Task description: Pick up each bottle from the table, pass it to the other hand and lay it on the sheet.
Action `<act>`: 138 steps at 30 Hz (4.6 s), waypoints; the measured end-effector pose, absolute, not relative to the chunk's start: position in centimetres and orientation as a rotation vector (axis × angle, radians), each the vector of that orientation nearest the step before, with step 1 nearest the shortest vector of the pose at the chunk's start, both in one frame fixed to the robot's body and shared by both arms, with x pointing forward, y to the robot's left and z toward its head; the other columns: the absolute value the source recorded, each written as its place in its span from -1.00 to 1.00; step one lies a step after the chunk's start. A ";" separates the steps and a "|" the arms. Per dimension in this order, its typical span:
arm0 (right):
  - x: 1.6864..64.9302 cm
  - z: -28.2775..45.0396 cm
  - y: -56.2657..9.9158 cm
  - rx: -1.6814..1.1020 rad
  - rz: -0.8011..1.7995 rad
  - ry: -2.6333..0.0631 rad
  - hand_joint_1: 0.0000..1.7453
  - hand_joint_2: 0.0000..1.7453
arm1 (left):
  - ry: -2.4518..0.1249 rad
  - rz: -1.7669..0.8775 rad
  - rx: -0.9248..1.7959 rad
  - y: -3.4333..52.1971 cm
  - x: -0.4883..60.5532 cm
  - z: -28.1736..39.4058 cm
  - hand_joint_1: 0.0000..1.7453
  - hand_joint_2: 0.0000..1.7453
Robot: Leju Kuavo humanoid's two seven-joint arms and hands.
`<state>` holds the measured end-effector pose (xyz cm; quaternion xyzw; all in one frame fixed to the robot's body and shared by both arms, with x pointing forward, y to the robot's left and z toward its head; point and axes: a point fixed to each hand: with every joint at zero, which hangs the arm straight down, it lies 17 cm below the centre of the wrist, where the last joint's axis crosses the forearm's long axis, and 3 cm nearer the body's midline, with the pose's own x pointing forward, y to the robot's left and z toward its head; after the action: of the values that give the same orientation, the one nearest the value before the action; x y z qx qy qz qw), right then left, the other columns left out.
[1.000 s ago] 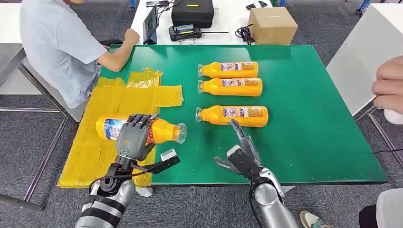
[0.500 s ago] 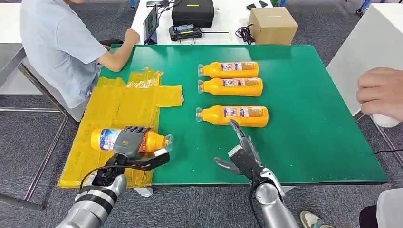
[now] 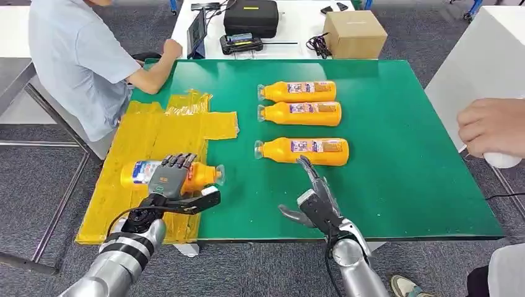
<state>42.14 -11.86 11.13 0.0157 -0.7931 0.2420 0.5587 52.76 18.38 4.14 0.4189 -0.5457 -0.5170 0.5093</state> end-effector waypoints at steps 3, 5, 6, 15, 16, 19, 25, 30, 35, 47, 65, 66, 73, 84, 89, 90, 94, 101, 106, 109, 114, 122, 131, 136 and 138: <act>42.2 11.1 -11.8 0.036 0.569 -1.871 -1.00 1.00 | -1.267 -1.261 0.935 18.2 53.1 3.3 -1.00 1.00; 42.3 11.1 -11.9 0.036 0.567 -1.871 -1.00 1.00 | -1.257 -1.266 0.892 18.1 53.3 2.9 -1.00 1.00; 42.3 11.1 -11.9 0.036 0.567 -1.872 -1.00 1.00 | -1.253 -1.264 0.874 18.1 53.4 2.8 -1.00 1.00; 42.7 11.0 -12.2 0.032 0.561 -1.872 -1.00 1.00 | -1.249 -1.263 0.816 17.9 53.5 2.2 -1.00 1.00; 42.7 11.0 -12.3 0.030 0.560 -1.870 -1.00 1.00 | -1.255 -1.260 0.820 17.9 53.5 2.3 -1.00 1.00; 42.7 11.0 -12.4 0.026 0.562 -1.871 -1.00 1.00 | -1.284 -1.249 0.830 17.7 53.5 2.6 -1.00 1.00; 42.6 10.6 -12.5 0.007 0.569 -1.865 -1.00 1.00 | -1.395 -1.235 0.876 15.3 52.6 4.3 -1.00 1.00; 42.0 10.4 -12.5 -0.001 0.554 -1.864 -1.00 1.00 | -1.544 -1.178 0.917 11.9 50.9 7.8 -1.00 1.00; 41.6 10.9 -13.4 -0.056 0.521 -1.883 -1.00 1.00 | -1.720 -1.120 0.940 8.4 48.1 12.4 -1.00 1.00; 41.9 16.1 -17.6 -0.776 0.808 -1.973 -1.00 1.00 | -2.151 -0.719 0.480 1.8 39.2 22.7 -1.00 1.00; 44.7 14.1 -20.4 -0.975 1.119 -1.798 -1.00 1.00 | -2.064 -0.455 -0.060 0.3 36.9 21.0 -1.00 1.00; 44.7 13.8 -20.1 -0.958 1.126 -1.794 -1.00 1.00 | -2.061 -0.446 -0.050 0.6 37.1 21.0 -1.00 1.00; 44.8 12.4 -18.3 -0.886 1.182 -1.748 -1.00 1.00 | -2.044 -0.419 -0.025 1.4 37.7 20.7 -1.00 1.00; 44.4 9.8 -17.6 -0.711 1.200 -1.673 -1.00 1.00 | -2.033 -0.421 -0.017 1.6 37.9 20.4 -1.00 1.00; 43.8 7.6 -18.0 -0.596 1.211 -1.628 -1.00 1.00 | -2.019 -0.432 -0.032 1.3 38.0 20.0 -1.00 1.00; 43.4 6.2 -18.9 -0.572 1.243 -1.582 -1.00 1.00 | -2.010 -0.435 -0.035 1.2 38.1 19.6 -1.00 1.00; 42.9 3.9 -21.0 -0.594 1.319 -1.490 -1.00 1.00 | -1.997 -0.439 -0.041 1.2 38.2 19.2 -1.00 1.00; 42.9 3.0 -22.0 -0.661 1.383 -1.433 -1.00 1.00 | -1.990 -0.441 -0.045 1.1 38.1 18.9 -1.00 1.00; 42.9 2.7 -22.0 -0.679 1.394 -1.428 -1.00 1.00 | -1.991 -0.444 -0.042 1.1 38.1 18.9 -1.00 1.00; 43.0 2.7 -21.9 -0.671 1.393 -1.435 -1.00 1.00 | -1.992 -0.445 -0.044 1.0 38.1 19.0 -1.00 1.00; 43.3 2.4 -21.5 -0.651 1.388 -1.440 -1.00 1.00 | -1.997 -0.450 -0.047 0.9 38.0 19.0 -1.00 1.00; 43.9 1.2 -21.2 -0.599 1.365 -1.430 -1.00 1.00 | -2.004 -0.464 -0.078 0.0 37.8 19.0 -1.00 1.00; 44.3 0.9 -20.8 -0.596 1.351 -1.423 -1.00 1.00 | -2.003 -0.471 -0.086 -0.2 37.7 19.0 -1.00 1.00; 44.6 1.1 -20.6 -0.614 1.352 -1.424 -1.00 1.00 | -2.010 -0.478 -0.068 -0.2 37.7 19.0 -1.00 1.00; 44.7 1.2 -20.4 -0.612 1.349 -1.428 -1.00 1.00 | -2.011 -0.479 -0.067 -0.2 37.7 19.1 -1.00 1.00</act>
<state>44.67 -20.38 1.16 -0.2547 -0.5945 0.5616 0.5161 37.71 -0.20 19.06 -0.0278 -0.8356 -0.1991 0.5112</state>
